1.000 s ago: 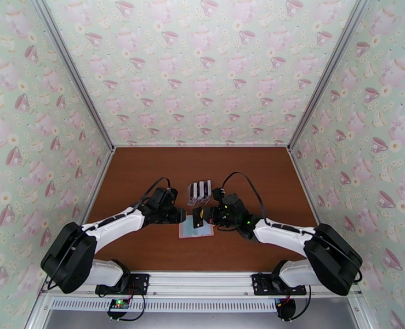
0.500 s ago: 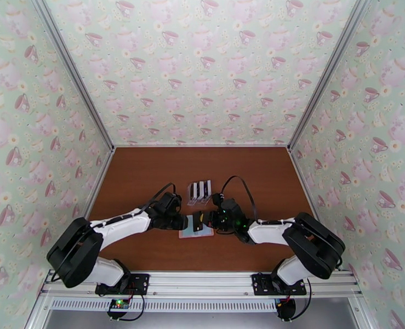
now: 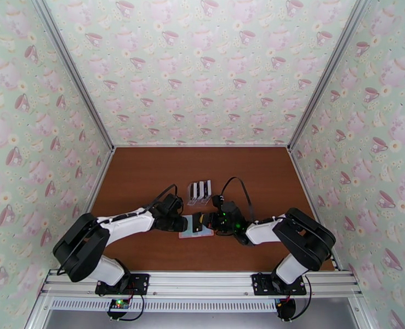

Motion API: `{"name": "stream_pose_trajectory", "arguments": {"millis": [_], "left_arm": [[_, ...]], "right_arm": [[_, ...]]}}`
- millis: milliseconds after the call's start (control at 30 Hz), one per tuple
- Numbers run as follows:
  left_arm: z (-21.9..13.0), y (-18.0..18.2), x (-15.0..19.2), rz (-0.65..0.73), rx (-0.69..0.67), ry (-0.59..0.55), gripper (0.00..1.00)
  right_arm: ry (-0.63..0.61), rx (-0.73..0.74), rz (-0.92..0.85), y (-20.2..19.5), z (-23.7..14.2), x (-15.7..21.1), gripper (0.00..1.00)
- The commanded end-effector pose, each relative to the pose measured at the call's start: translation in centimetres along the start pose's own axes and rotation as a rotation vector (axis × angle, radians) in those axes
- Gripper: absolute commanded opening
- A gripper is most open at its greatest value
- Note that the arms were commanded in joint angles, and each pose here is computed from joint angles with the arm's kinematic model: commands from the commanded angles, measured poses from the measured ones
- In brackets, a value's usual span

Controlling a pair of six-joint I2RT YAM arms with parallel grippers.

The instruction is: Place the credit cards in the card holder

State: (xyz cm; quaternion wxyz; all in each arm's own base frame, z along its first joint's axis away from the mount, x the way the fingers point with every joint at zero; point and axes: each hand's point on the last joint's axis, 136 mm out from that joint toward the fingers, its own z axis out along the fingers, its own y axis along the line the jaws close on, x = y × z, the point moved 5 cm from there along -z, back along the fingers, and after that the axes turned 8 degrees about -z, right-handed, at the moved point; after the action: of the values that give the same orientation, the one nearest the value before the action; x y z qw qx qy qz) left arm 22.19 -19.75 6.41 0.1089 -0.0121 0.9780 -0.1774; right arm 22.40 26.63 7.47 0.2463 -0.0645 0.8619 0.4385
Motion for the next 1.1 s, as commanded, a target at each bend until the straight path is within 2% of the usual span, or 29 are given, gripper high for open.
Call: {"name": "stream_pose_trajectory", "arguments": {"millis": [0,267,1067], "left_arm": [[0.9,0.6,0.4,-0.002,-0.053,0.022,0.43],[1.5,0.9,0.7,-0.003,-0.074,0.04,0.39],[2.0,0.8,1.1,-0.006,-0.069,0.051,0.36]], "right_arm": [[0.008,-0.022,0.001,0.4,-0.3,0.4,0.0],[0.0,-0.001,-0.003,0.1,-1.2,0.2,0.0],[0.016,-0.018,0.037,-0.7,0.1,0.7,0.0]]}}
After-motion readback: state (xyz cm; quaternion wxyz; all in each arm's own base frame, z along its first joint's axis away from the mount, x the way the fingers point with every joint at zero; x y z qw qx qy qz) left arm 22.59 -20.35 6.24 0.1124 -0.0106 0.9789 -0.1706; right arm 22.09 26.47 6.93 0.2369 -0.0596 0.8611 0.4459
